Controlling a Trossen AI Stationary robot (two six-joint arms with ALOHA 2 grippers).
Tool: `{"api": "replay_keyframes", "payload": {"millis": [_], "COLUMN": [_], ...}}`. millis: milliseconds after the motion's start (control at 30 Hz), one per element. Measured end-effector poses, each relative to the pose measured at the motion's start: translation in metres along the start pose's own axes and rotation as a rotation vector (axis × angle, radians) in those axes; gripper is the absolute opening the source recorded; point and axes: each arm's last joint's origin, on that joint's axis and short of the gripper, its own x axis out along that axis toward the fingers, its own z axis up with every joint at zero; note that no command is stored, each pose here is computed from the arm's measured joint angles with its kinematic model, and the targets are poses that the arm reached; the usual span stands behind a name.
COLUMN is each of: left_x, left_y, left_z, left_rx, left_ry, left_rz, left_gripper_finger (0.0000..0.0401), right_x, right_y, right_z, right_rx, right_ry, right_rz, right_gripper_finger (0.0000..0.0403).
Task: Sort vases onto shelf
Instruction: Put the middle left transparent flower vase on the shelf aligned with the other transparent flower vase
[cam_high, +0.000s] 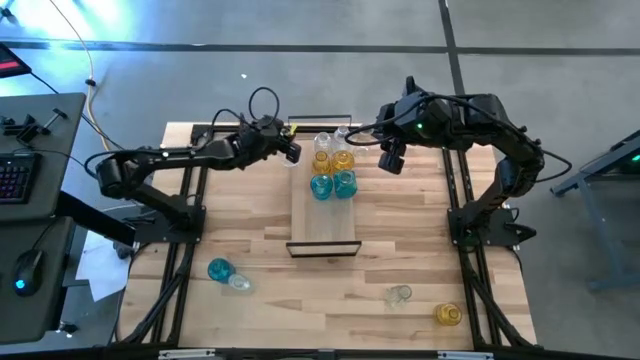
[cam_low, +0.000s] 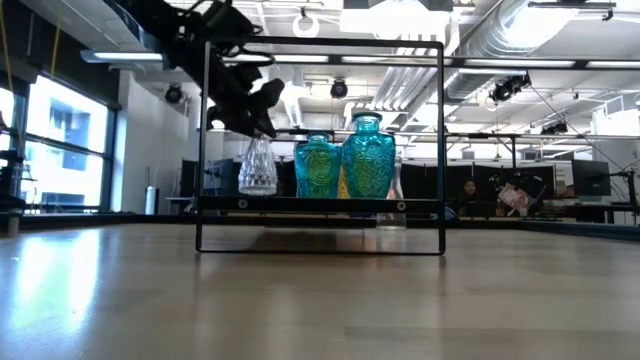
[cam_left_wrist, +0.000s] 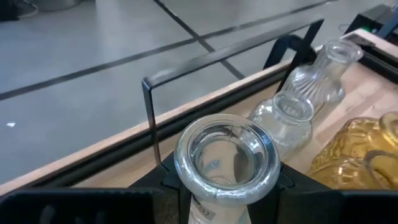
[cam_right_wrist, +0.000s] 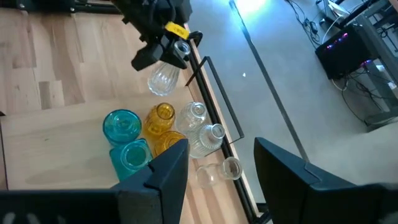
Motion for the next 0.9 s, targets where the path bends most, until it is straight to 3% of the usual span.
{"api": "replay_keyframes", "payload": {"millis": [900], "left_x": [0.038], "left_y": [-0.002], "left_z": [-0.004], "left_rx": [-0.031], "left_ry": [-0.097], "left_rz": [-0.054], "left_gripper_finger": [0.0094], "right_x": [-0.009], "right_y": [-0.004], "right_z": [-0.003], "right_rx": [0.013], "right_ry": [-0.019], "right_rz": [-0.002], "right_gripper_finger": [0.0167]}}
